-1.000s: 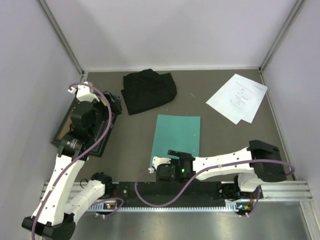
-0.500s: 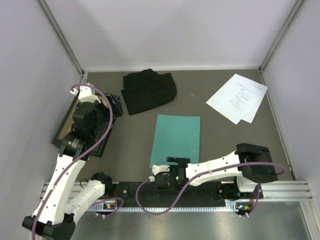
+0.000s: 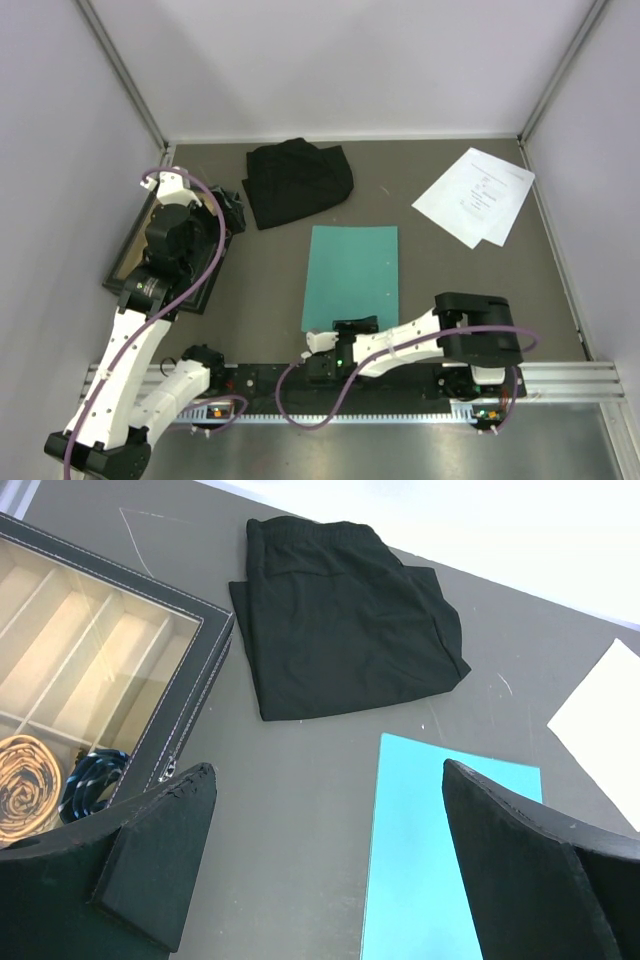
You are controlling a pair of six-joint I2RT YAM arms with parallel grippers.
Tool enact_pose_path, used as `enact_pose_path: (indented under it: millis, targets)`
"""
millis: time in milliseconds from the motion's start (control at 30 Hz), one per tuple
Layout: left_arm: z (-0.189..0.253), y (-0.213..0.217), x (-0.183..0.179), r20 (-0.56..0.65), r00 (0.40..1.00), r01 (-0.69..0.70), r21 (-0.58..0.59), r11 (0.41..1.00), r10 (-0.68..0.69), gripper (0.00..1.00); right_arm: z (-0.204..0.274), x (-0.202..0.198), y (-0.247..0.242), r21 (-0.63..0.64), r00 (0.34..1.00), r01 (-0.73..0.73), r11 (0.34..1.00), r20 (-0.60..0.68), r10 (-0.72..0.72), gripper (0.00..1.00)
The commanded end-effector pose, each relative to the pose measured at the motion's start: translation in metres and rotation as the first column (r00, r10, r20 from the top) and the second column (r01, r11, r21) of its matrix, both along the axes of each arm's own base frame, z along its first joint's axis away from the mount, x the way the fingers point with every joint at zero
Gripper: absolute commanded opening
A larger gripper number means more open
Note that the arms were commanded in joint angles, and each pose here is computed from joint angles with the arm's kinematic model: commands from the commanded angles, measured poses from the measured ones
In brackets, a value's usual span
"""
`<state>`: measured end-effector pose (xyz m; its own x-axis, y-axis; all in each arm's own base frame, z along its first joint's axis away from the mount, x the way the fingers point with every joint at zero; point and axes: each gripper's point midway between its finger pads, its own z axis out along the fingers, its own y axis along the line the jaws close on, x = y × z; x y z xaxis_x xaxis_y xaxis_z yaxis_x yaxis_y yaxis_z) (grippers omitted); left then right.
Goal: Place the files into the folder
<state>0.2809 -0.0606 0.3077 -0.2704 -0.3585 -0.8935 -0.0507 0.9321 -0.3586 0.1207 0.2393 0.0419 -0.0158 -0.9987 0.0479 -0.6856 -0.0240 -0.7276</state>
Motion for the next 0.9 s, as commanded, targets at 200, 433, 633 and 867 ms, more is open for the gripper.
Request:
enact_pose_path:
  millis: [200, 433, 633, 867]
  targets:
    - [0.000, 0.001, 0.006, -0.026, 0.999, -0.023, -0.008, 1.000, 0.023, 0.98, 0.019, 0.029, 0.019, 0.131, 0.974, 0.036, 0.991, 0.219, -0.064, 0.00]
    - [-0.072, -0.005, 0.019, -0.318, 0.947, -0.065, -0.075, 0.995, 0.038, 0.98, 0.049, 0.044, 0.018, 0.320, 0.954, 0.100, 0.942, 0.237, -0.182, 0.00]
    - [-0.109, -0.049, 0.018, -0.353, 0.915, 0.084, -0.311, 0.947, -0.197, 0.97, 0.061, 0.047, 0.015, 0.516, 0.949, 0.241, 0.822, 0.052, -0.311, 0.00]
    - [-0.174, -0.094, -0.001, -0.420, 0.812, 0.163, -0.505, 0.848, -0.406, 0.82, 0.055, 0.036, 0.001, 0.508, 0.938, 0.331, 0.795, -0.090, -0.333, 0.30]
